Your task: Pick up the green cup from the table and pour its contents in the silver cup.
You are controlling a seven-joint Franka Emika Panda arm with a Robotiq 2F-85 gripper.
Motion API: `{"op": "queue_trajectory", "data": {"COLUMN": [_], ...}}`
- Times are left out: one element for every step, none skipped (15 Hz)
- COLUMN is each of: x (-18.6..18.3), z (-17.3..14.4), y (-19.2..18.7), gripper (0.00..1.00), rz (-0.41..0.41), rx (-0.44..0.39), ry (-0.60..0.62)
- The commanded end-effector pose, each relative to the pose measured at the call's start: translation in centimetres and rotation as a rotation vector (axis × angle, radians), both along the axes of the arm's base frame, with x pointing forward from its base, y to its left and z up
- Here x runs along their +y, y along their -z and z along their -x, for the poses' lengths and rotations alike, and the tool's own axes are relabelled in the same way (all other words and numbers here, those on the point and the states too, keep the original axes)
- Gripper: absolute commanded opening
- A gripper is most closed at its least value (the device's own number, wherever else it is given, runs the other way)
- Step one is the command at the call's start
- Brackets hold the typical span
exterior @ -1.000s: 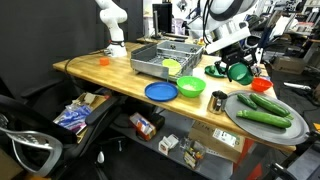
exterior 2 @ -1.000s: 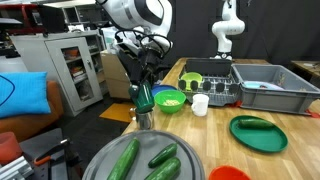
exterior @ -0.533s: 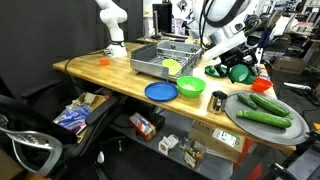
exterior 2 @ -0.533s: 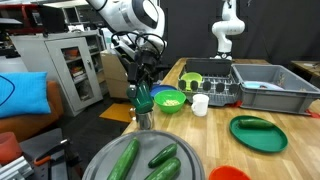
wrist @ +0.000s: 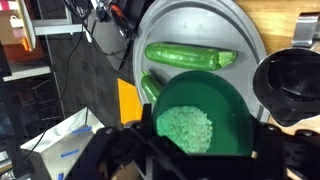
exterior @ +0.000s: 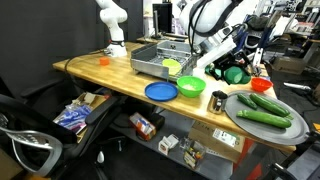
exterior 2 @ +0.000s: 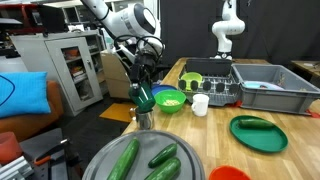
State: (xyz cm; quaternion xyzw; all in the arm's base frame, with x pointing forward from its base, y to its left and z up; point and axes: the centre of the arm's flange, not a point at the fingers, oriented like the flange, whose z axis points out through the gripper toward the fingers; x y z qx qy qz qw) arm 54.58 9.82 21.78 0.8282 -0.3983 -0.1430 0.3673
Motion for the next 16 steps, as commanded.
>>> {"op": "queue_trajectory", "data": {"x": [0.0,-0.1,-0.1,-0.1,-0.1,0.1,0.4,0.8,1.0,1.2,1.3,1.5,1.6,1.7,1.8,2.2], "z": [0.0,-0.1,-0.1,-0.1,-0.1,-0.2,-0.4,-0.7,-0.9,-1.1,-1.3,-1.4,-1.5,-1.6,-1.7,-2.0], "y": [0.0,0.0,0.0,0.0,0.0,0.1,0.2,0.4,0.7,0.9,1.2,1.4,1.7,2.0,2.4,2.6], "gripper": [0.79,0.79,0.79,0.79,0.54,0.54,0.54,0.54,0.54,0.54,0.54,0.54,0.54,0.54,0.54,0.54], "rz": [0.003,0.005,0.006,0.006,0.006,0.034,0.051,0.055,0.071,0.092,0.110,0.129,0.148,0.164,0.179,0.195], "rx": [0.003,0.005,0.005,0.006,0.006,0.011,0.011,0.010,0.011,0.010,0.008,0.010,0.012,0.011,0.011,0.009], "ry": [0.000,0.001,0.002,0.002,0.002,-0.005,-0.011,-0.014,-0.017,-0.020,-0.027,-0.032,-0.036,-0.038,-0.043,-0.058]}}
